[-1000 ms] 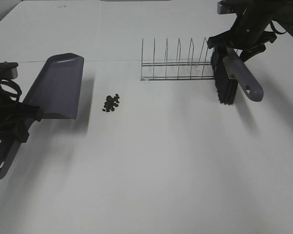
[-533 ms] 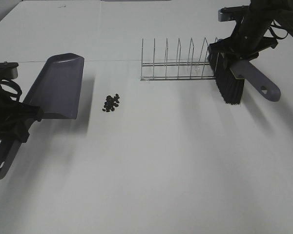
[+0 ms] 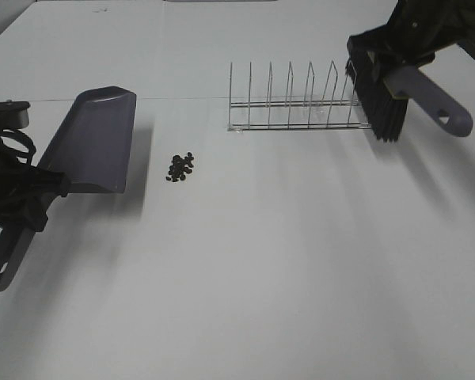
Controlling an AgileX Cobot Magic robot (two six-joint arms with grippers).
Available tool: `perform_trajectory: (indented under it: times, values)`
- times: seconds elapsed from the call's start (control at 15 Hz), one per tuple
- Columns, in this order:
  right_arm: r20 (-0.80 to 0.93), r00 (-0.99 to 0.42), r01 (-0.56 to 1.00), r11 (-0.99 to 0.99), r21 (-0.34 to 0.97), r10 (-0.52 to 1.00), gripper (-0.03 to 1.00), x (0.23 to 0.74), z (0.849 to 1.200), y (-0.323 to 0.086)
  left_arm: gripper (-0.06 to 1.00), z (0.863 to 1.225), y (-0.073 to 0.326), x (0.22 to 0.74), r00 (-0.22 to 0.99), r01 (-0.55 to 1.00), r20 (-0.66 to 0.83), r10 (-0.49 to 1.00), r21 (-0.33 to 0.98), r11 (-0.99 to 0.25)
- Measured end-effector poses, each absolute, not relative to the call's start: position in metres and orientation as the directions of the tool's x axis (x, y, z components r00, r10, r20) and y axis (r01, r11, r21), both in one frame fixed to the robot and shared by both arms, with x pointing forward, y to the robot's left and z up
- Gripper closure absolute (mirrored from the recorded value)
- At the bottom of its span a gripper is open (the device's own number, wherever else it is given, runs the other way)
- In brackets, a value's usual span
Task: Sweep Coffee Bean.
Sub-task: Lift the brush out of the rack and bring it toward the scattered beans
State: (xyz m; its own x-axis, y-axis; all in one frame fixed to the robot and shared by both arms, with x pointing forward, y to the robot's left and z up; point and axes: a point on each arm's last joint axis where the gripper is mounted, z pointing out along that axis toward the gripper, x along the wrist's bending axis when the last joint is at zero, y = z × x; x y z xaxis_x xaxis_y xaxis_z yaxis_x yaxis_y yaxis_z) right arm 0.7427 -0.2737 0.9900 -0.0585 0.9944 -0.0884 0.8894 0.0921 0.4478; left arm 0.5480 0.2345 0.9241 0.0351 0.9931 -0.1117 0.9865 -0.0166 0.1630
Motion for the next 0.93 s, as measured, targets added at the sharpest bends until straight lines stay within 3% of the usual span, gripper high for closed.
perform_trajectory:
  times: [0.2,0.4,0.93]
  values:
    - [-0.082,-0.048,0.847,0.084,0.525,0.996,0.61,0.728,1.045,-0.274,0.68,0.924,0.235,0.548,0.035,0.986,-0.112,0.993,0.163,-0.017]
    - [-0.072,-0.047,0.899,0.073,0.431,0.996,0.61,0.696,1.082,-0.276,0.68,0.924,0.235,0.547,0.035,0.988,-0.111,0.993,0.154,-0.018]
    - [0.016,-0.066,0.896,0.052,0.44,0.998,0.61,0.643,1.125,-0.271,0.68,0.92,0.235,0.541,0.03,0.994,-0.107,0.994,0.111,-0.018]
